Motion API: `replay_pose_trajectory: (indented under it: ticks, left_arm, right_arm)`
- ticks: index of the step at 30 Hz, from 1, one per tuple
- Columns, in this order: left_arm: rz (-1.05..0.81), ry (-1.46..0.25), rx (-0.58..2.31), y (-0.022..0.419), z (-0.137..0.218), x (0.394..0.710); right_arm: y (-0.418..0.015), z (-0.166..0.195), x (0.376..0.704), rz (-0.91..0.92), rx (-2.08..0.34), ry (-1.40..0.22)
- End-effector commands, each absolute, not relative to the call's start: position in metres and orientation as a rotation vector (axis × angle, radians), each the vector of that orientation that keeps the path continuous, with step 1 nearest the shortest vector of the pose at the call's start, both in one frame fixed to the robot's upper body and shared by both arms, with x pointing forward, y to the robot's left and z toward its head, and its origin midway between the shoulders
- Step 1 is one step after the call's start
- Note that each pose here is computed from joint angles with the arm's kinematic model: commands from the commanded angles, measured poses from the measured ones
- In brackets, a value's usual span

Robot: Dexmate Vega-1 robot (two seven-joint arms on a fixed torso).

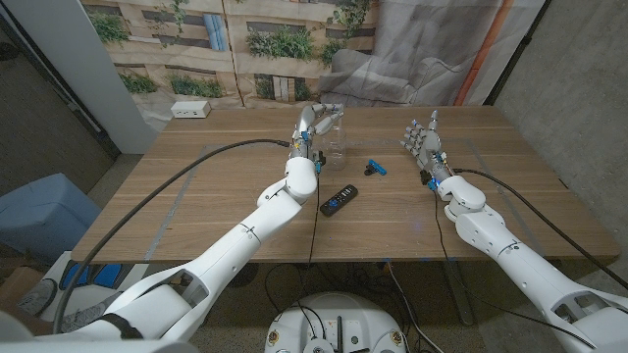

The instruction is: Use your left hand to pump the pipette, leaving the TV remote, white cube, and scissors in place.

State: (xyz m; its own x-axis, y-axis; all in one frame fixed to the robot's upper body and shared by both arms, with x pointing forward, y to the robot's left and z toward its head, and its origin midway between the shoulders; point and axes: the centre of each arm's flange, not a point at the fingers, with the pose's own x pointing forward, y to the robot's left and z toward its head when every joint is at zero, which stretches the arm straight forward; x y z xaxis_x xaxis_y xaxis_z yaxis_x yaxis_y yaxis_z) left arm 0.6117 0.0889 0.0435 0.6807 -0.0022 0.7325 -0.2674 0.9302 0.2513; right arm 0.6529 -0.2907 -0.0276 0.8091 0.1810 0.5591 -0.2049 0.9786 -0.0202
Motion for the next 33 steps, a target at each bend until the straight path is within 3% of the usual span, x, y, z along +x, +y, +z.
replay_pose_trajectory:
  ticks: [1, 33]
  left_arm:
    - [0.185, -0.759, 0.349, 0.1000, 0.0296, 0.6210]
    - [0.206, -0.758, 0.388, 0.1002, 0.0232, 0.6281]
  right_arm:
    - [-0.2907, -0.0275, 0.6528, 0.207, 0.042, -0.594]
    - [-0.2908, -0.0276, 0.6528, 0.207, 0.042, -0.593]
